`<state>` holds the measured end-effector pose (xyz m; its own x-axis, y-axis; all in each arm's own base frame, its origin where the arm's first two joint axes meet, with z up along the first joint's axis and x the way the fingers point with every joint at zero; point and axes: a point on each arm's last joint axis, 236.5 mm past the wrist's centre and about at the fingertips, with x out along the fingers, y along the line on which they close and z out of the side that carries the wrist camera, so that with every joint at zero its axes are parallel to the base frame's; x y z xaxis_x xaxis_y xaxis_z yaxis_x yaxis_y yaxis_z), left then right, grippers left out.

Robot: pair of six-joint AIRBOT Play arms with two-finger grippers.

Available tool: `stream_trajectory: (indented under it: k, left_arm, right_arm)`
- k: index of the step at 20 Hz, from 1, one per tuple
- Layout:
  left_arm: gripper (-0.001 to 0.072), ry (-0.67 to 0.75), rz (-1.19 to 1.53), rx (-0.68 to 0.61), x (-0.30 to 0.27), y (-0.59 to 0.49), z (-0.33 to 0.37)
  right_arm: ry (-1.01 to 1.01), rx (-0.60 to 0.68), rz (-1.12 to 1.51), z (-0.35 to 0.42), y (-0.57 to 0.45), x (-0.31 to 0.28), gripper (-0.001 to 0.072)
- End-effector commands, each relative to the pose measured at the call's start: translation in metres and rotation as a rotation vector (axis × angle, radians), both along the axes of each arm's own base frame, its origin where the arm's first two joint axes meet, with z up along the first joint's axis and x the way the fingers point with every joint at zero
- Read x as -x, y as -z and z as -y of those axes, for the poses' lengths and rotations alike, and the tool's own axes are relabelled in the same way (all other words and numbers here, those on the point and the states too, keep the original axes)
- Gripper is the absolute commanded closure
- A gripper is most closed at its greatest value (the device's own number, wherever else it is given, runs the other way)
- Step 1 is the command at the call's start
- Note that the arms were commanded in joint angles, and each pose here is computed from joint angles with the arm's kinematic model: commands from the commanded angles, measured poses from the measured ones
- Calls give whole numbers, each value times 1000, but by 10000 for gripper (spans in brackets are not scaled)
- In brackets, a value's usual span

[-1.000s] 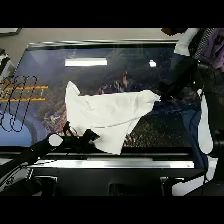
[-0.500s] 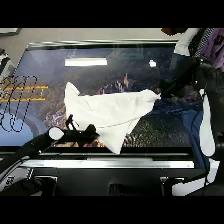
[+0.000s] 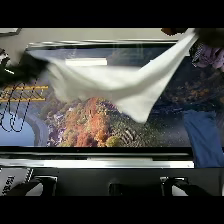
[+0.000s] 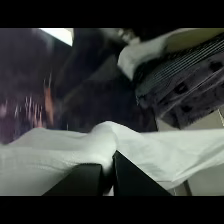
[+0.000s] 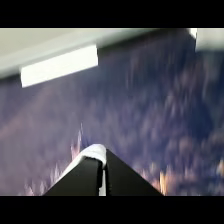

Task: Fold the clothes and pants, and hang the long-sleeved shirts on hangers.

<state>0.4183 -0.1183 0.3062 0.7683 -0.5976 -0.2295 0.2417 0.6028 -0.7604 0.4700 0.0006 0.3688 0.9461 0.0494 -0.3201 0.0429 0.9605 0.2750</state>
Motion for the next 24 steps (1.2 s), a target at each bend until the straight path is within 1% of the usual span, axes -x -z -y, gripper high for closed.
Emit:
stream_trajectory:
  k: [1,3,5,7,10,12,15,18,21,24]
  left_arm:
    - [691,-88,375,-185,67,-147,-43]
    - [691,-146,499,-231,109,-191,-46]
    - [691,-182,566,-265,142,-210,-43]
    - [691,-237,573,-280,163,-216,-45]
    - [691,-360,521,-303,172,-211,-66]
    - [691,-390,426,-302,160,-191,-79]
    - [691,-309,130,-249,114,-110,-87]
    - [691,-210,-199,-175,61,5,-88]
    - [691,-154,-466,-109,18,127,-78]
    - [690,-175,-634,-76,-20,237,-70]
  right_arm:
    - [31,42,343,4,-128,103,681]
    - [31,55,450,1,-165,158,681]
    - [33,57,529,-1,-188,201,681]
    - [35,31,573,-2,-199,227,681]
    - [35,-21,578,-3,-201,235,681]
    - [35,-61,495,-3,-181,212,681]
    - [19,-156,185,-11,-101,136,680]
    - [-3,-204,-210,-21,26,44,680]
    - [3,-248,-537,-27,165,-29,680]
    - [-3,-346,-686,-41,284,-88,681]
